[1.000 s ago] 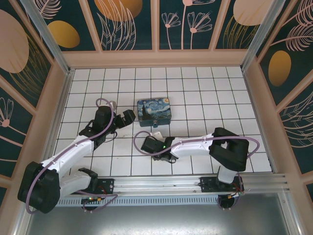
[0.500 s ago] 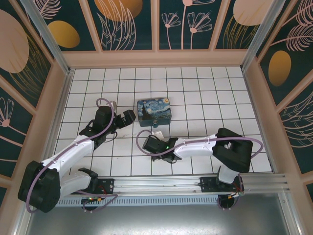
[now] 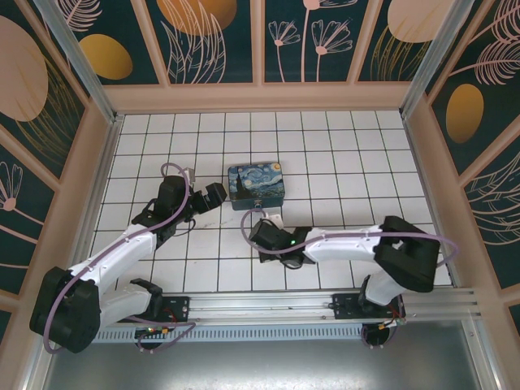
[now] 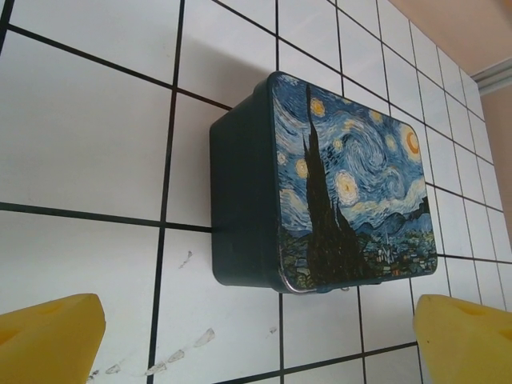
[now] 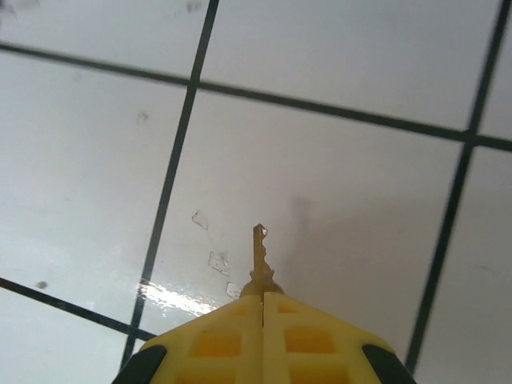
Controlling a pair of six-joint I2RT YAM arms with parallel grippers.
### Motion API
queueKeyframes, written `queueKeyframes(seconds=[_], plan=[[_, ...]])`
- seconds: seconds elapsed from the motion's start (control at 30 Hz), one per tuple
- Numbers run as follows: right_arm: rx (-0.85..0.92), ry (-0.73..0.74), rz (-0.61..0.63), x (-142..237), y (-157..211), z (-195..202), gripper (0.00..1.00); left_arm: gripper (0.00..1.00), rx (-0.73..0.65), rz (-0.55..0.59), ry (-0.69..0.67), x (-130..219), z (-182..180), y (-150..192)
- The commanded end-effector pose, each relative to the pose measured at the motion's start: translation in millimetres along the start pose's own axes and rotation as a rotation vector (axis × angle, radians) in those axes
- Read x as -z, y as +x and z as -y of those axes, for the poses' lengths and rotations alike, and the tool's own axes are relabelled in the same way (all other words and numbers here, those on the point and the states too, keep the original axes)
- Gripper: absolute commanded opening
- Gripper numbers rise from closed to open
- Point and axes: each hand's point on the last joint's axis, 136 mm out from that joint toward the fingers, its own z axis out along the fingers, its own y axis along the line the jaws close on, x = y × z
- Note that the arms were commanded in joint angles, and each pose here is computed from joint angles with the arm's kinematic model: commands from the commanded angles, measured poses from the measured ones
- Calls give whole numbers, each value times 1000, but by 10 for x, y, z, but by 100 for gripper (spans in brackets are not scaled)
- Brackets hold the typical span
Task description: Unlock a padlock with a key
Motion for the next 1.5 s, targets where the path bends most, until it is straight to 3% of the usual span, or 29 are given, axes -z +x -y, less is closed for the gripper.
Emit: queueKeyframes(seconds=[0.0,0.23,0.63,0.87,1.23,1.37,1.47], plan=[[-109,-97,92,236,-253,-53,0,99,14,29,85,24,240,-143],[-245,-241,226,640,-636,-21,0,99,62,-3,165,-5,386,-113],[-496,-402,457,1136,-1419,-23,0,98,250,-47,452,169,833,-89],[-588,-399,511,1165,-1720,-100,0,94,346,-57,562,276,955,-24],[-775,-463,565,1148,-1884,-50,0,87,570,-49,677,436,1213,-115],[-822,-496,573,1151,-1914,-56,0,82,578,-57,719,451,1296,-130],[-847,-521,562,1133,-1938,-84,0,75,503,-53,732,438,1367,-117]])
